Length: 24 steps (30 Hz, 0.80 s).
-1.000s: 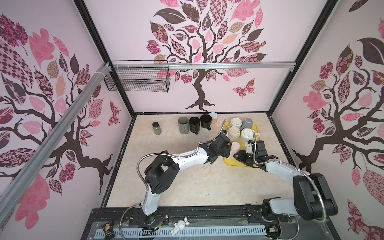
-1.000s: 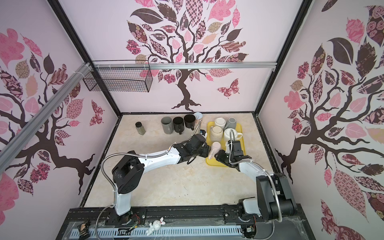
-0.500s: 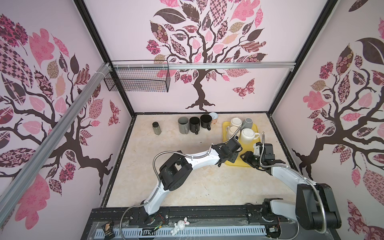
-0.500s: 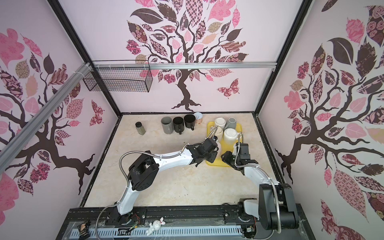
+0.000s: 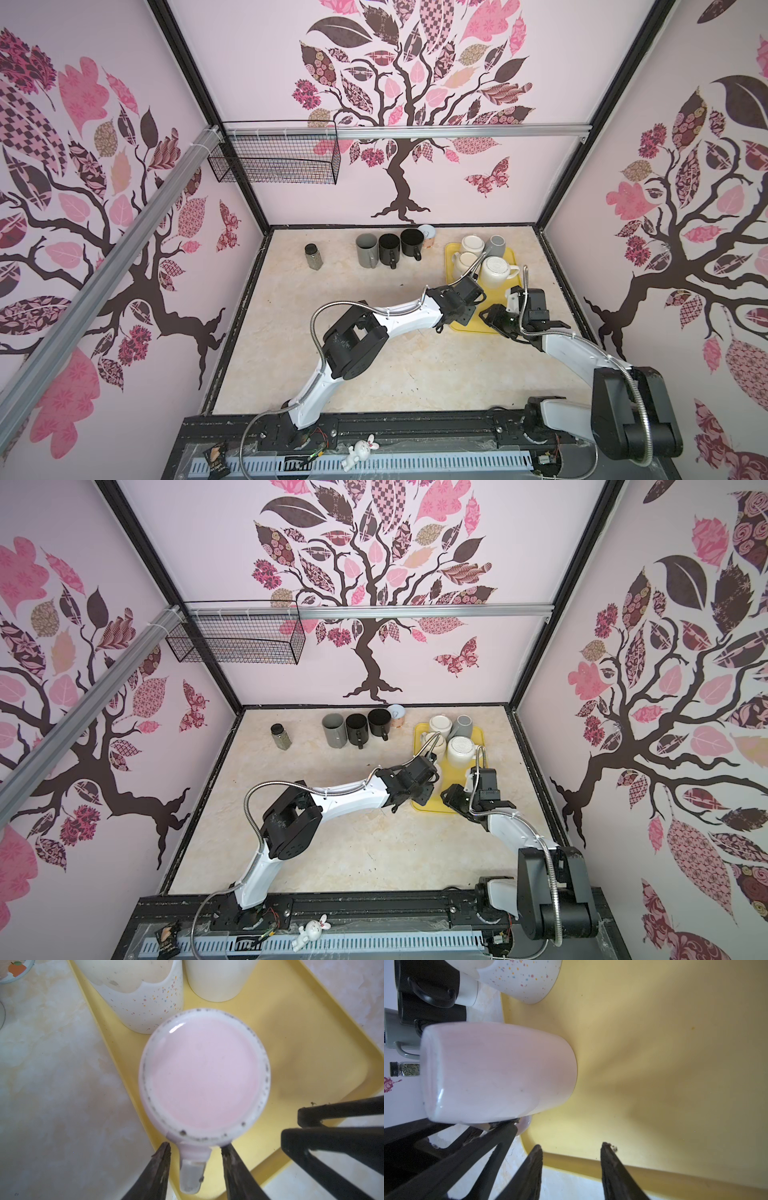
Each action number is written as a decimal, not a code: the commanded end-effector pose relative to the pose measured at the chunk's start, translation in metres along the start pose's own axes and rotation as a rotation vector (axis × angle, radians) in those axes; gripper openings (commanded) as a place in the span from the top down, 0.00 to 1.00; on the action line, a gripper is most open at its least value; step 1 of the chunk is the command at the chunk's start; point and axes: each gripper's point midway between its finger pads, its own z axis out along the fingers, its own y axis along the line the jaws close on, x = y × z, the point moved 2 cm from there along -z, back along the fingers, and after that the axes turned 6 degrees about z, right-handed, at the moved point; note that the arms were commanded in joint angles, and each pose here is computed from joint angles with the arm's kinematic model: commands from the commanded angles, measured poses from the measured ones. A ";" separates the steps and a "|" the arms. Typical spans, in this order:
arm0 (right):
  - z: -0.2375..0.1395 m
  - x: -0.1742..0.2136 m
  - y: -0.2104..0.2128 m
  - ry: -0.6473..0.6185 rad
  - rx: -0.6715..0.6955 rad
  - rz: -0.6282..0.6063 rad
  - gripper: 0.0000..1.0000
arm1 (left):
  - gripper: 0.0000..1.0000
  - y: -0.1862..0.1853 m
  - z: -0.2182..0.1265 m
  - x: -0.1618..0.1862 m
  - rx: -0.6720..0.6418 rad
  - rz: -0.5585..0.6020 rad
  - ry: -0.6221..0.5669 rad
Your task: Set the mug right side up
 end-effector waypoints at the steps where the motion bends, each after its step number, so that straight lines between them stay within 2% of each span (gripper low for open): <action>1: -0.004 -0.003 0.008 -0.013 -0.027 -0.025 0.52 | 0.57 0.008 0.000 -0.016 -0.031 -0.001 -0.028; 4: -0.004 -0.003 0.008 -0.016 -0.032 -0.024 0.52 | 0.62 0.008 -0.001 -0.016 -0.033 0.003 -0.023; 13: -0.013 -0.004 0.016 -0.041 -0.070 -0.019 0.52 | 0.99 0.007 -0.005 -0.019 -0.022 0.014 -0.033; 24: -0.029 -0.005 0.031 -0.098 -0.160 0.013 0.52 | 1.00 0.004 -0.035 -0.034 0.082 -0.024 -0.116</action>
